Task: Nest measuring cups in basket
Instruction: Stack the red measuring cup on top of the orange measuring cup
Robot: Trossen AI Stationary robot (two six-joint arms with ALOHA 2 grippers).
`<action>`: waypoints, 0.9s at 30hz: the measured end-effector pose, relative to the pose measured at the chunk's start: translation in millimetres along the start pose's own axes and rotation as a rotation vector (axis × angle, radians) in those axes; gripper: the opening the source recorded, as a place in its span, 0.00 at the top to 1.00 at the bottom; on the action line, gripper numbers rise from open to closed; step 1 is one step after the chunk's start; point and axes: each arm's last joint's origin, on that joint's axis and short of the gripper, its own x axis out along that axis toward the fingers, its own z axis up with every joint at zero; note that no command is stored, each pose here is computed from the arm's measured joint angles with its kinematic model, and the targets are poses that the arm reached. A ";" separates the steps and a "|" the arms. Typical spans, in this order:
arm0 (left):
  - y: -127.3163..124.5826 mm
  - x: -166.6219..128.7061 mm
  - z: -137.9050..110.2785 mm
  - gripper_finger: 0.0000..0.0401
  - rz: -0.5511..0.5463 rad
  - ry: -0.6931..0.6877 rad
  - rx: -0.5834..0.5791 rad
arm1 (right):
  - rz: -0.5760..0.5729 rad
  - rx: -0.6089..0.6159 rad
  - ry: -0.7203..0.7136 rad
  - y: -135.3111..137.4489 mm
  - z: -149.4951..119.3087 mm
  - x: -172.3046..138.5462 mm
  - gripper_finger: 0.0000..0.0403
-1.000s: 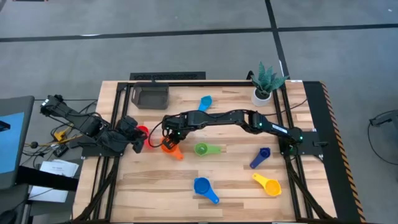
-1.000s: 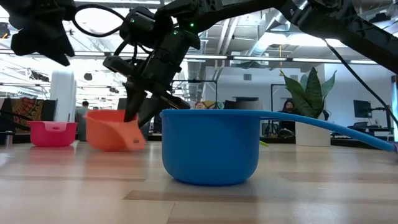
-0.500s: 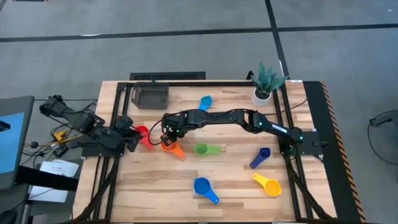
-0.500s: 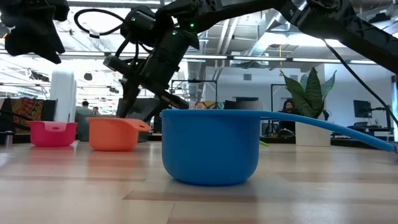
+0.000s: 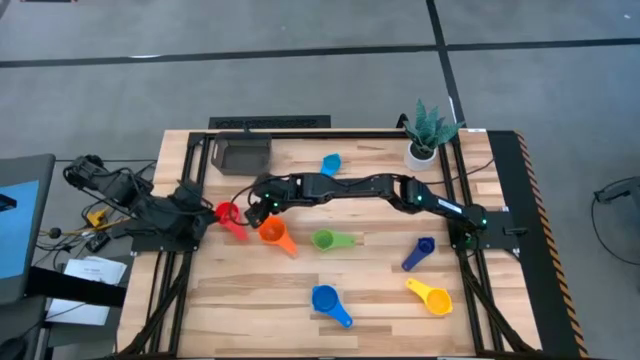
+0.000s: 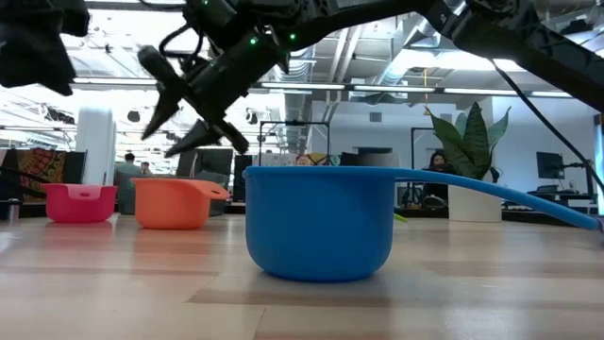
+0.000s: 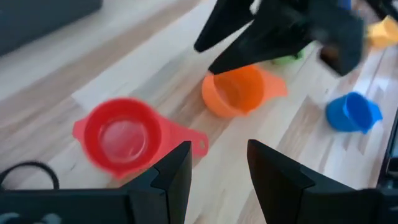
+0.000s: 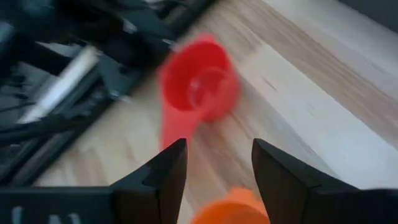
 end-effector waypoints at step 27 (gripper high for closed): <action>-22.8 44.6 -18.3 0.64 0.217 0.180 -0.153 | -0.208 -0.485 -0.089 11.6 -6.6 -9.3 0.25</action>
